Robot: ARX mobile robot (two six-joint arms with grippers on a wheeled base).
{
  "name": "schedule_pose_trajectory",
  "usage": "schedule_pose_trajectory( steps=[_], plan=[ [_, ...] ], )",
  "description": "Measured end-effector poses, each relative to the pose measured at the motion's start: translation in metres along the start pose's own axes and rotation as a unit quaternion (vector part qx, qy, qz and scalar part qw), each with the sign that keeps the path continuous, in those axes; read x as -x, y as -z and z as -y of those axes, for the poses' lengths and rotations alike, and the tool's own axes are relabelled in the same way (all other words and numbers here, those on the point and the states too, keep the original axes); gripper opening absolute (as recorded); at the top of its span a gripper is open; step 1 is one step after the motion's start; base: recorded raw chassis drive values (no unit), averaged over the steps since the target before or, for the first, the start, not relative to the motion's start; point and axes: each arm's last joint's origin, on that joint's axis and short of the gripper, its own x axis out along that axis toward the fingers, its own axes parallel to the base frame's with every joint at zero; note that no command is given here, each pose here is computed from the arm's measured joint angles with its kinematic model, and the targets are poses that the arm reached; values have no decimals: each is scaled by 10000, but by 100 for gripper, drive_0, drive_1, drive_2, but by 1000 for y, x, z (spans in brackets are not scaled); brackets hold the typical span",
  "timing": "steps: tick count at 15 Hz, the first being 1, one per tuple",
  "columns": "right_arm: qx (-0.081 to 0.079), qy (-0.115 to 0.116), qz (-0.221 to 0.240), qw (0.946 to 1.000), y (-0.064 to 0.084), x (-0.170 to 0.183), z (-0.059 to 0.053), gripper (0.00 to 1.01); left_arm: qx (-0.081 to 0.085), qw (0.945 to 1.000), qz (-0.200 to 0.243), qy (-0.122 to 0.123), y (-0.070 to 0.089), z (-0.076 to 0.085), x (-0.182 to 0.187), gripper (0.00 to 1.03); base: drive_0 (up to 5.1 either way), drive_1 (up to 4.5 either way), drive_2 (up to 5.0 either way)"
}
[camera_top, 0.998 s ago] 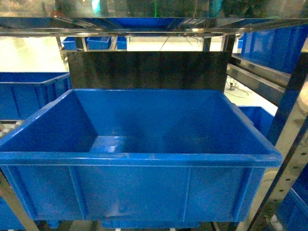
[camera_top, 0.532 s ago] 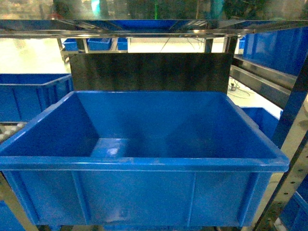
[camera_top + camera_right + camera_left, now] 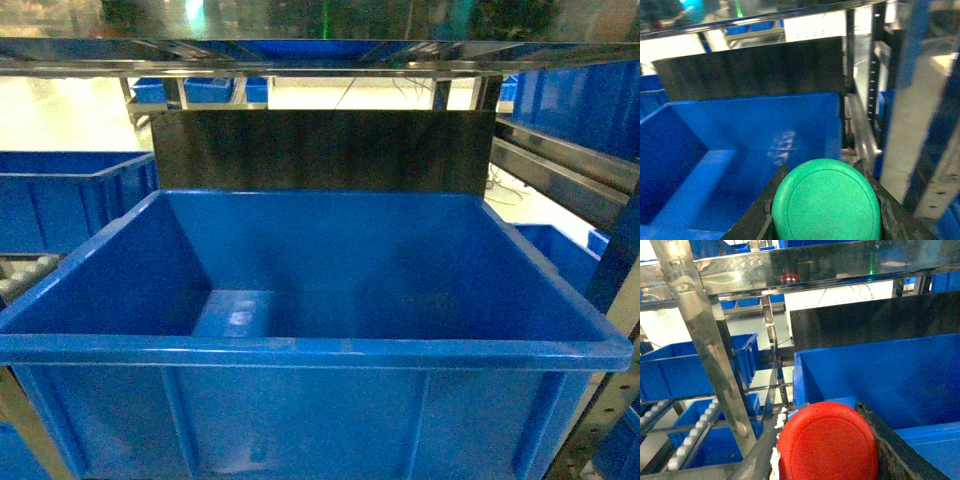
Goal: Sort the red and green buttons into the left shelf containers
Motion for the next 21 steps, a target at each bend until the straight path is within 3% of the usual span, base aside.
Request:
schedule_pose_trajectory(
  steps=[1, 2, 4, 6, 19, 20, 21],
  plan=[
    [-45, -364, -91, 9993, 3, -3, -10, 32, 0, 10000, 5, -2, 0, 0, 0, 32, 0, 0, 0],
    [-17, -584, -110, 9982, 3, -4, -19, 32, 0, 10000, -8, -1, 0, 0, 0, 32, 0, 0, 0],
    [59, -822, -200, 9964, 3, -6, -37, 32, 0, 10000, 2, -2, 0, 0, 0, 32, 0, 0, 0],
    [105, -716, -274, 9970, 5, -8, -42, 32, 0, 10000, 2, -2, 0, 0, 0, 32, 0, 0, 0],
    [108, -674, -261, 9973, 5, -8, -42, 32, 0, 10000, 0, -2, 0, 0, 0, 32, 0, 0, 0],
    [144, -634, -109, 9978, 4, -19, -50, 32, 0, 10000, -2, -2, 0, 0, 0, 32, 0, 0, 0],
    [203, -746, -107, 9969, 5, -37, -65, 32, 0, 10000, 0, 2, 0, 0, 0, 32, 0, 0, 0]
  ],
)
